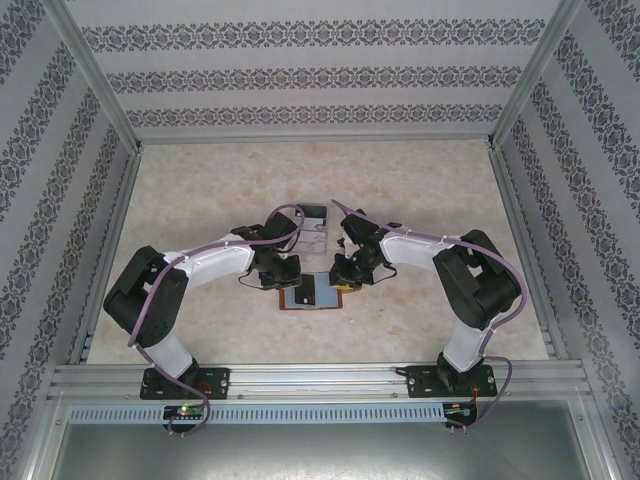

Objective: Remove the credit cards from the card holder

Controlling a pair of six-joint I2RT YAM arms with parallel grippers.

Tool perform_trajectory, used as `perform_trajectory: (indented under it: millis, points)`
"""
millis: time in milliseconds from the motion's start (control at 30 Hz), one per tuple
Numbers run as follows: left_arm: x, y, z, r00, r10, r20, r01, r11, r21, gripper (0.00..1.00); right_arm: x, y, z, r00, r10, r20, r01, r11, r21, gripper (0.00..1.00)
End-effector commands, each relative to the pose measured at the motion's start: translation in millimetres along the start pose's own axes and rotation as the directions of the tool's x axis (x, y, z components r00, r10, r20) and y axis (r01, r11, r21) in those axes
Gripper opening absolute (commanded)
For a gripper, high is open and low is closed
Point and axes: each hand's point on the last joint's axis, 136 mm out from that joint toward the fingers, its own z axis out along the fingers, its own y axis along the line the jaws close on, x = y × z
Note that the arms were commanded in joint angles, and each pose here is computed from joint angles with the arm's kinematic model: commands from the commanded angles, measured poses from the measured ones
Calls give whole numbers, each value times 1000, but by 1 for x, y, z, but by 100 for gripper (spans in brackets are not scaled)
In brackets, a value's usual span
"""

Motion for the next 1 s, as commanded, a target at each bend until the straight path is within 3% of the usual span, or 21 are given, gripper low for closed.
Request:
perform_trajectory:
  millis: [0, 567, 967]
  points:
    - [-6, 8, -15, 1000, 13, 28, -12, 999, -52, 10, 12, -27, 3, 998, 43, -36, -39, 994, 105, 18]
    - [-4, -35, -4, 997, 77, -14, -77, 996, 37, 15, 13, -27, 3, 998, 41, -39, -37, 994, 106, 18]
    - [-3, -32, -7, 996, 90, -8, -90, 996, 13, 6, 12, -26, 2, 999, 40, -35, -36, 994, 103, 18]
